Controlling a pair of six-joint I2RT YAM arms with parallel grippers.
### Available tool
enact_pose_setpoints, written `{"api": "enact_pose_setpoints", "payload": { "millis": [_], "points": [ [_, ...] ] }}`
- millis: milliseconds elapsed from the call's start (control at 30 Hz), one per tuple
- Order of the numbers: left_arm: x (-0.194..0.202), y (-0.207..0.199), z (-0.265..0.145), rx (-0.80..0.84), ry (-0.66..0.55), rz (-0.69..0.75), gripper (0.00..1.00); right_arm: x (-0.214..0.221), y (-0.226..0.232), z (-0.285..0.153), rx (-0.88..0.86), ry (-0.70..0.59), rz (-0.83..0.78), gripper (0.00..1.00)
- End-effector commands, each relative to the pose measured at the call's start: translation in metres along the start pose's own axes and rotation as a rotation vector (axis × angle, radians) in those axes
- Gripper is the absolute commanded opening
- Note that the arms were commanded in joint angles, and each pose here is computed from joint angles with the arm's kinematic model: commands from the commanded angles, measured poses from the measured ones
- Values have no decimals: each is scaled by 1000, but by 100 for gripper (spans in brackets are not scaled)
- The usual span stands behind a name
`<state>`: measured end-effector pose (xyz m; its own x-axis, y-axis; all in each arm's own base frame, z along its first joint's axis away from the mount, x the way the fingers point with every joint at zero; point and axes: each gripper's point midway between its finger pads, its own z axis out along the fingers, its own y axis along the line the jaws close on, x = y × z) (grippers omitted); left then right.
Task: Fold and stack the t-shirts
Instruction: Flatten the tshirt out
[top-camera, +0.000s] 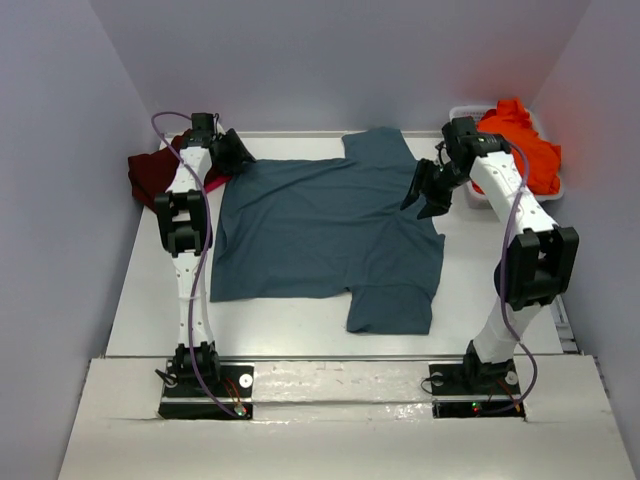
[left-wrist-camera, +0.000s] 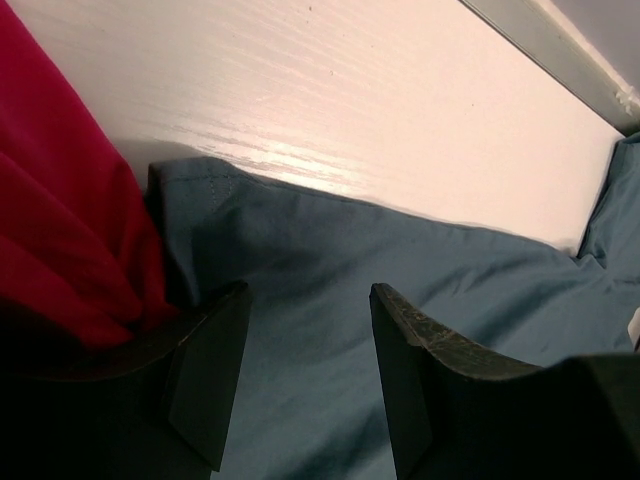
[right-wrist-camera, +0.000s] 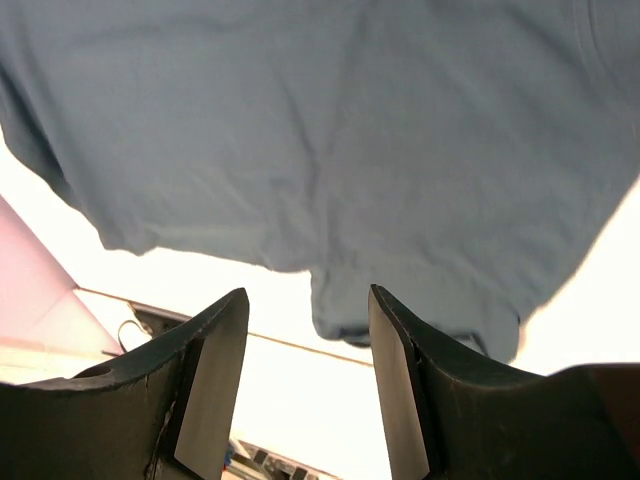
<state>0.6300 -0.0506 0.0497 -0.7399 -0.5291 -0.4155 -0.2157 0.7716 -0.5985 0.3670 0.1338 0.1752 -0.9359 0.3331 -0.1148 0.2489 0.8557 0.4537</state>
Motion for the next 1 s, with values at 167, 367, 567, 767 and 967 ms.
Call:
{"api": "enact_pose_setpoints", "payload": {
  "millis": [167,367,567,767,967],
  "points": [
    [-8,-52,-72,20,-72,79,64,89,-47,3,110,150,15,57],
    [20,-66,-96,24,-52,110,64,142,-83,18,166,235,56,57],
    [34,-80,-120,39,-52,136,64,179,-106,25,197,271,96,57],
    [34,-87,-137,44,-73,150,64,197,-119,36,203,300,123,57],
    [38,-87,-145,44,-73,156,64,207,-127,48,198,303,123,56]
  ]
}}
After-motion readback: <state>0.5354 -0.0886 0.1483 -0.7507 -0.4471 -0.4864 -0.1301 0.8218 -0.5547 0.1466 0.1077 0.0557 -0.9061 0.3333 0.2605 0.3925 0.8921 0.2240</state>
